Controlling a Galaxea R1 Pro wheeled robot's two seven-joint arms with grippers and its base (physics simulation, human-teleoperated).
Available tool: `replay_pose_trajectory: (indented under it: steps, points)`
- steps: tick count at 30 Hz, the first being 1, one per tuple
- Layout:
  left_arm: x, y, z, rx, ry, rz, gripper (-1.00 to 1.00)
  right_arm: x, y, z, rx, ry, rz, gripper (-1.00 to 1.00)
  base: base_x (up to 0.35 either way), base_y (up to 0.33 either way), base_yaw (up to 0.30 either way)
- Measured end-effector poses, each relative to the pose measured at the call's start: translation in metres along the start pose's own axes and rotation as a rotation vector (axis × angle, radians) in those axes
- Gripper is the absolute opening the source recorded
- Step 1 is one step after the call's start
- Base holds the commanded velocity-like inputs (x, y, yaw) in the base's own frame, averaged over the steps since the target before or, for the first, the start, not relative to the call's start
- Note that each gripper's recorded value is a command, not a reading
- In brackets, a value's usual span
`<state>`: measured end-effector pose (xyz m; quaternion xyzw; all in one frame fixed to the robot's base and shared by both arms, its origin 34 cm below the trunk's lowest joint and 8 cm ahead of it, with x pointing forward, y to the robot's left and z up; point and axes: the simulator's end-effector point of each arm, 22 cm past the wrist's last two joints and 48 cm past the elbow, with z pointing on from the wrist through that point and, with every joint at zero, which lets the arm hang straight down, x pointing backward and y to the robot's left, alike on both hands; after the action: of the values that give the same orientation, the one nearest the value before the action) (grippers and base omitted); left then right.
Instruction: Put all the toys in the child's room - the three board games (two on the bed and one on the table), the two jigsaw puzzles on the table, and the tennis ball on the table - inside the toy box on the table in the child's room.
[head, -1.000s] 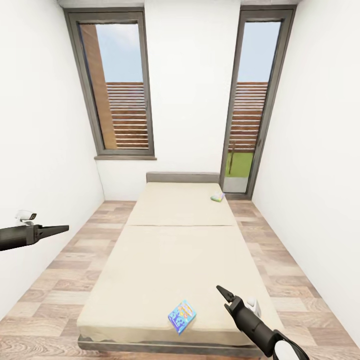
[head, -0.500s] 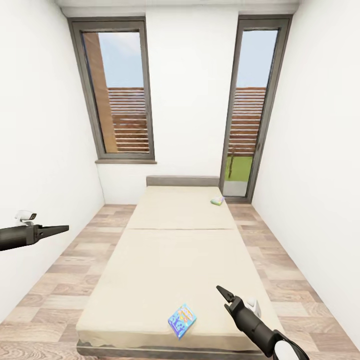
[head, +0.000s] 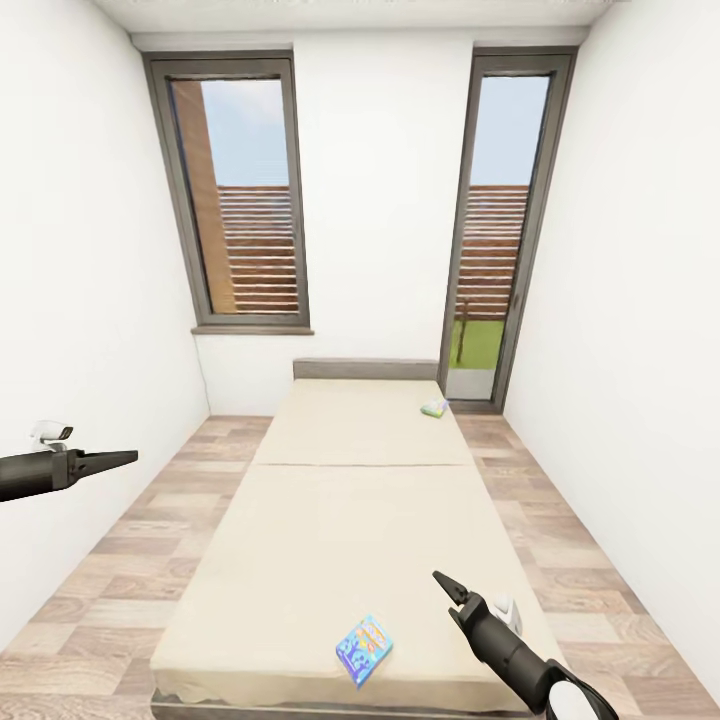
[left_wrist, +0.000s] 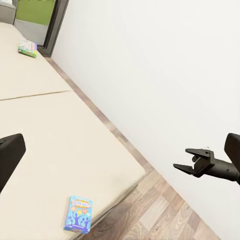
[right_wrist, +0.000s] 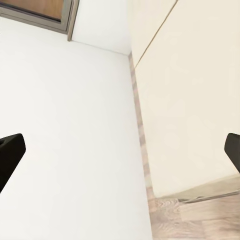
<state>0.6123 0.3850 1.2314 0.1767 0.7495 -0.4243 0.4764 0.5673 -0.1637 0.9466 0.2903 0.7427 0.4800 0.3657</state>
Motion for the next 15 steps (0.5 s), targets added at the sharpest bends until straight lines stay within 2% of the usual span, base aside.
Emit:
replay_pose_trajectory:
  steps: [15]
  points:
    - [-0.0078,-0.0097,-0.0056,0.003,-0.014,0.02,1.0,-0.0037,0.0107,-0.0021,-0.02,-0.009,-0.012,1.0,0.0,0.0,0.0]
